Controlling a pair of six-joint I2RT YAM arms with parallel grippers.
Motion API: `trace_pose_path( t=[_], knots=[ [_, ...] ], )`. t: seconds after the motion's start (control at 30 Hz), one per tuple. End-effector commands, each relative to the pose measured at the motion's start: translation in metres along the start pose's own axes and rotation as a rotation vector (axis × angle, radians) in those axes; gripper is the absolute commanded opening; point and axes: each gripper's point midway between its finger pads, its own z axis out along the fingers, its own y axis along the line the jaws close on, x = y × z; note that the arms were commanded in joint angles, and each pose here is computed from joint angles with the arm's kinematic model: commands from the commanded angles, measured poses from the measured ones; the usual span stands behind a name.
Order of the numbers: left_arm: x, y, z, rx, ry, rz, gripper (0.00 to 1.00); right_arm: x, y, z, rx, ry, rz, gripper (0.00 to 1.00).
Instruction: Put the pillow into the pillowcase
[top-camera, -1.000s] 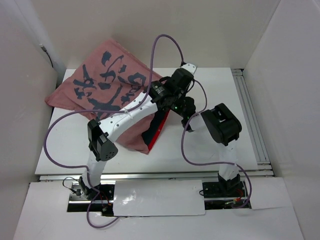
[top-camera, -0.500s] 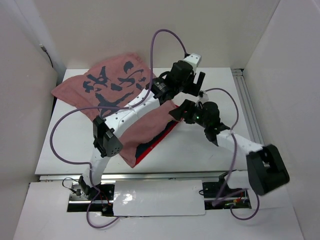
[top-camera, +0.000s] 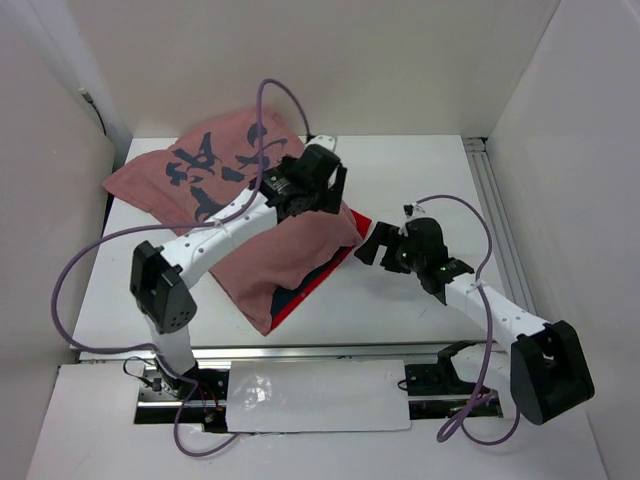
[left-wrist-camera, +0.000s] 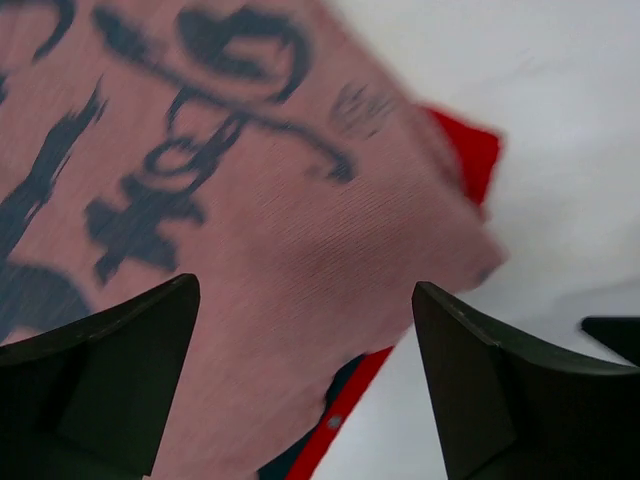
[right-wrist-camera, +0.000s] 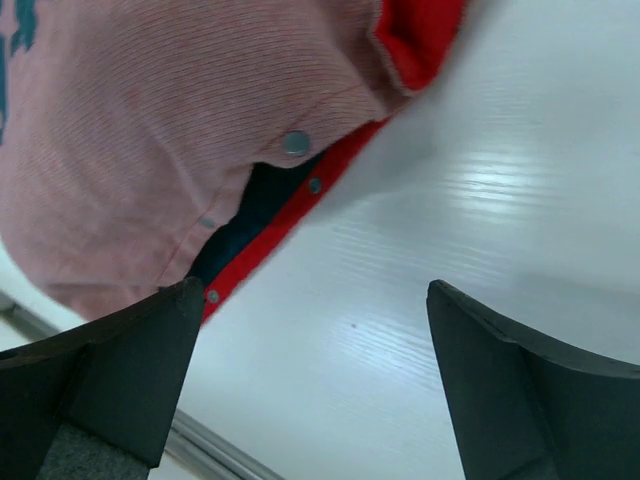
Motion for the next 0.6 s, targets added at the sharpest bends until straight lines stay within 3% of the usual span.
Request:
trace_pose_path(
  t=[0.0,0.03,0.23,0.27,0.3,0.4,0.43,0.53,0.57],
  knots=[
    [0.016,0.053,-0.021,-0.102,0.031,-0.157,1.0,-0.021,0.041,0.004,-0.16,-0.042,-0.071,0.97],
    [0.042,0.057,-0.019,-0.113,0.081,-0.162,1.0,-0.015,0.045,0.009,-0.183,-0.016,-0.076,0.94],
    [0.065,0.073,-0.049,-0.079,0.048,-0.22,1.0,-0.017,0.069,0.047,-0.228,0.015,-0.107,0.79],
    [0.077,0.074,-0.049,-0.08,0.071,-0.22,1.0,-0.017,0.073,0.053,-0.238,0.016,-0.112,0.71],
    [0.084,0.074,-0.054,-0.075,0.073,-0.232,1.0,-0.021,0.078,0.065,-0.254,0.017,-0.115,0.53],
    [0.092,0.082,-0.06,-0.099,0.074,-0.257,1.0,-0.037,0.09,0.093,-0.247,-0.013,-0.144,0.25],
    [0.099,0.084,-0.06,-0.105,0.084,-0.262,1.0,-0.036,0.083,0.117,-0.227,-0.006,-0.155,0.02],
    [0.106,0.093,-0.065,-0.131,0.094,-0.282,1.0,-0.078,0.111,0.154,-0.28,-0.075,-0.176,0.0],
    [0.109,0.094,-0.066,-0.138,0.104,-0.291,1.0,-0.099,0.116,0.158,-0.265,-0.154,-0.178,0.0]
  ],
)
